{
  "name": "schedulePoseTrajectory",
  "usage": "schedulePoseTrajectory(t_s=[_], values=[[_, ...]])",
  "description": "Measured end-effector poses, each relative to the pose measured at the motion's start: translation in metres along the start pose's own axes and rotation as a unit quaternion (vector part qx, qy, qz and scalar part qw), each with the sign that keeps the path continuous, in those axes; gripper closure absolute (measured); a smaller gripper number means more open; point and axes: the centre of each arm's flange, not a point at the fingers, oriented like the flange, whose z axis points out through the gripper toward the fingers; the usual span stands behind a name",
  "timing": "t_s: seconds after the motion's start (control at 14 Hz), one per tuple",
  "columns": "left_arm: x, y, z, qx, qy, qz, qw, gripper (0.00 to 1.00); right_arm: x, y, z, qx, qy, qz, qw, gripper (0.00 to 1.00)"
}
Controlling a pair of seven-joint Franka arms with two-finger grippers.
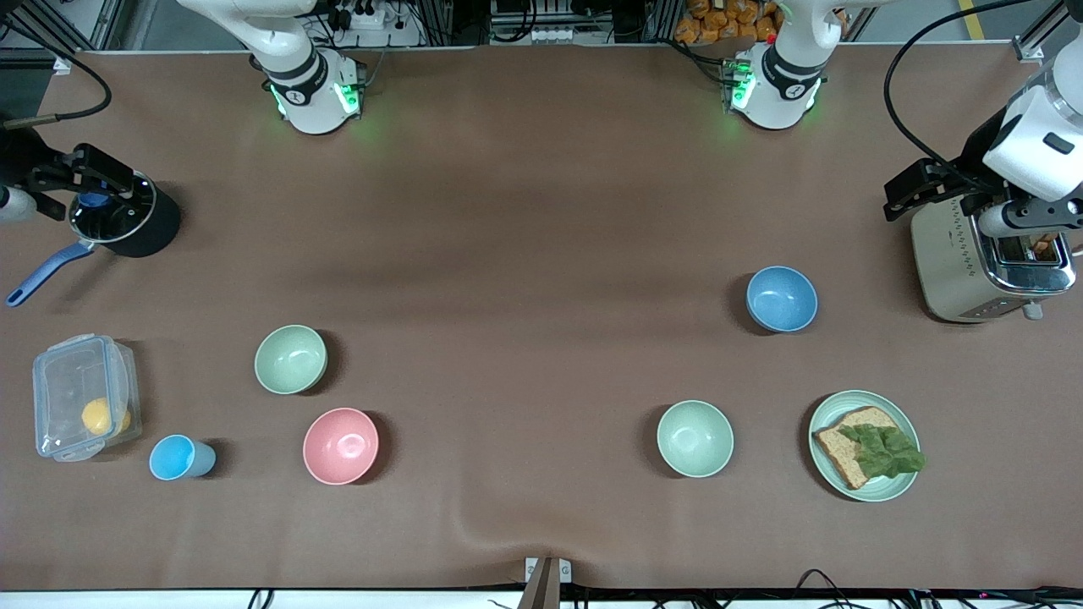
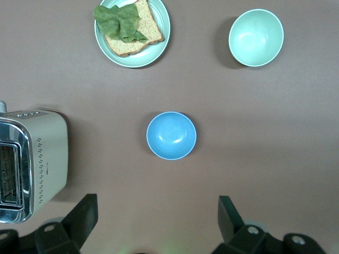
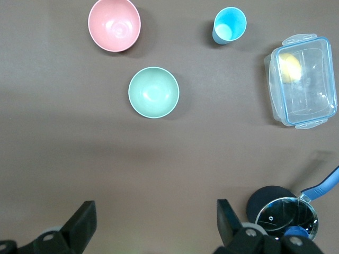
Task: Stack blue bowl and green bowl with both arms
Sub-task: 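Reach the right gripper to the green bowl while the left reaches the blue bowl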
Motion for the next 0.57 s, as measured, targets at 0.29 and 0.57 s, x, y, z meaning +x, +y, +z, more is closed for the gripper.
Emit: schedulePoseTrajectory(t_s=[0.29,0.57], values=[[0.001,-0.001,0.003,0.0,-0.003,0.001,1.0,0.0,0.0,0.0,0.0,0.0,0.0,0.0,1.0,0.0],[0.032,-0.024,0.052,0.004,-0.033,-0.014,0.999,0.0,0.001,0.001,0.002,0.0,-0.002,0.001,1.0,0.0]])
